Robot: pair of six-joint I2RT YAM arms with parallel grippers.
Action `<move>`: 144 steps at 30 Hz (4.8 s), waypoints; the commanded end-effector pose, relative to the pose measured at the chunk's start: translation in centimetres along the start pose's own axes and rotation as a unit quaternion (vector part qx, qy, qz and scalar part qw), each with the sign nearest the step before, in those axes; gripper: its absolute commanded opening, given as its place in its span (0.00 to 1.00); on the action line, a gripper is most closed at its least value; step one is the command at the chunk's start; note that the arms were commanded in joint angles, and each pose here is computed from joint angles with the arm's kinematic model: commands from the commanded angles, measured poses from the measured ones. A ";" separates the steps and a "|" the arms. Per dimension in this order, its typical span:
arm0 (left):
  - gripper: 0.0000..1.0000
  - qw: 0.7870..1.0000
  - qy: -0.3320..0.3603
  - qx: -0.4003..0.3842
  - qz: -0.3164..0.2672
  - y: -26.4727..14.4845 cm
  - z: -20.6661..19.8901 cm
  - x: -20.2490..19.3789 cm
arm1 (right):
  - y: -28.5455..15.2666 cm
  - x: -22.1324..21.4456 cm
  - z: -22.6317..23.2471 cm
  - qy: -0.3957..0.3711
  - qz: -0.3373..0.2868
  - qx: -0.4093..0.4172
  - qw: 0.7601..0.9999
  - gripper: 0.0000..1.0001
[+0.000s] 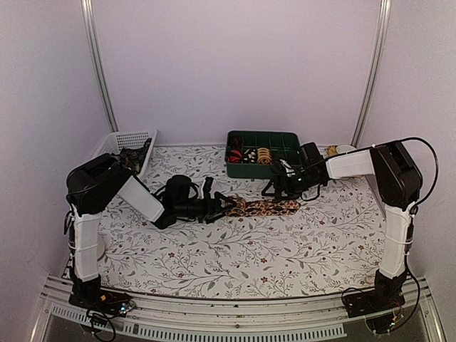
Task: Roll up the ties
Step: Roll the tie at the center of the board.
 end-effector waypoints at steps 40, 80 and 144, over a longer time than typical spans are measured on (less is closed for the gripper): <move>0.30 0.983 -0.022 0.148 0.110 2.2 5.5 -2.3 | -1.0 -9.7 0.1 0.078 0.039 -0.148 0.985 0.85; 0.28 0.918 0.197 0.309 0.152 3.0 0.0 2.2 | 6.1 -2.8 0.6 0.051 0.034 0.001 0.998 0.48; 0.58 0.921 0.203 0.301 0.142 1.8 -1.2 4.3 | 6.2 -1.5 4.2 -0.144 -0.002 -0.011 0.990 0.93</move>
Point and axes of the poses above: each gripper's point midway between its finger pads, its own y axis out along the fingers, its own z axis along the line the jaws close on, x = y × z, the point moved 9 cm from there along -y, back along the fingers, and after that the axes turned 14 degrees about y, right-handed, at the moved point
